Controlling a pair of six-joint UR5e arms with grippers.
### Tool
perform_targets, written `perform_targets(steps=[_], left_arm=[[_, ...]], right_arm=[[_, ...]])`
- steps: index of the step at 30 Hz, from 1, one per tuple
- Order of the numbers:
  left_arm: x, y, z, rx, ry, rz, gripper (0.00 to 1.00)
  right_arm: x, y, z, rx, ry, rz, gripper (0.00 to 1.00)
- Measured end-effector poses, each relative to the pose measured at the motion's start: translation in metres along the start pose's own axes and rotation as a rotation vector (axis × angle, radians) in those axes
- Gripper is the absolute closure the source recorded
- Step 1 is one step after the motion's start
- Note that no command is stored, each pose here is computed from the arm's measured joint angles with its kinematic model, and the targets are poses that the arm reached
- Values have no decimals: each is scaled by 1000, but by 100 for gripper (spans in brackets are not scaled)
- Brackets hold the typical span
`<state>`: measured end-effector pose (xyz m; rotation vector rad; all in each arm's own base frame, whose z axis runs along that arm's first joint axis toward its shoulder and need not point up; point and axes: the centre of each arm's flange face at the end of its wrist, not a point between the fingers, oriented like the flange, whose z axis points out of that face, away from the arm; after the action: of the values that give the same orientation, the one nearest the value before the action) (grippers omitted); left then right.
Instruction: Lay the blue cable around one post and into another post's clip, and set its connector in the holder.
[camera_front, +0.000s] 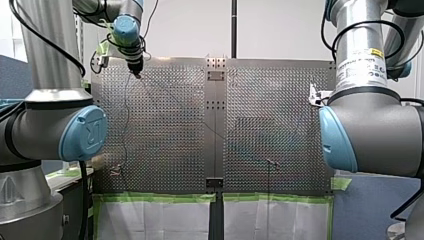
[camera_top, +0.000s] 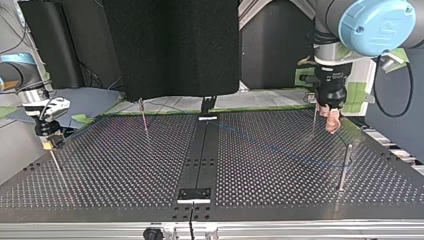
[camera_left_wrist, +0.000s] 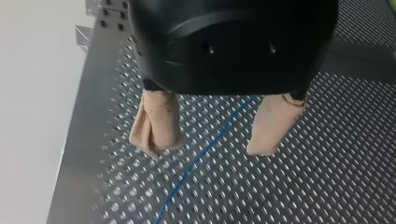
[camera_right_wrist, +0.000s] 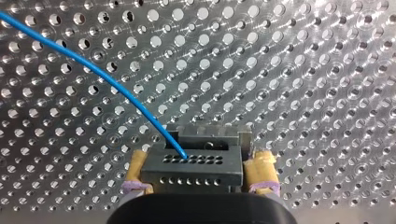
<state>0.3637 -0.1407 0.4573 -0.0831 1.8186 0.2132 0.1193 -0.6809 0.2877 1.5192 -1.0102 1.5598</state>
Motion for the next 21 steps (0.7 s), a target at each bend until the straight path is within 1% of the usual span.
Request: perform_targets(steps=[3,6,11,19,21], left_arm=[[5,6,-1,-31,-3,25,0],[11,11,0,-52,-9,33,0],[16,18,8,-76,-19,16,0],[12,35,17,-85,-39,-32,0],[11,40,20,-96,-40,-40,0]], right_arm=[[0,0,0,0,-1,0,11],[0,0,0,0,-1,-1,11],[0,1,0,-1,-1,-2,11],[0,2,-1,-2,-1,-2,11],[0,2,-1,-3,-1,-2,11]])
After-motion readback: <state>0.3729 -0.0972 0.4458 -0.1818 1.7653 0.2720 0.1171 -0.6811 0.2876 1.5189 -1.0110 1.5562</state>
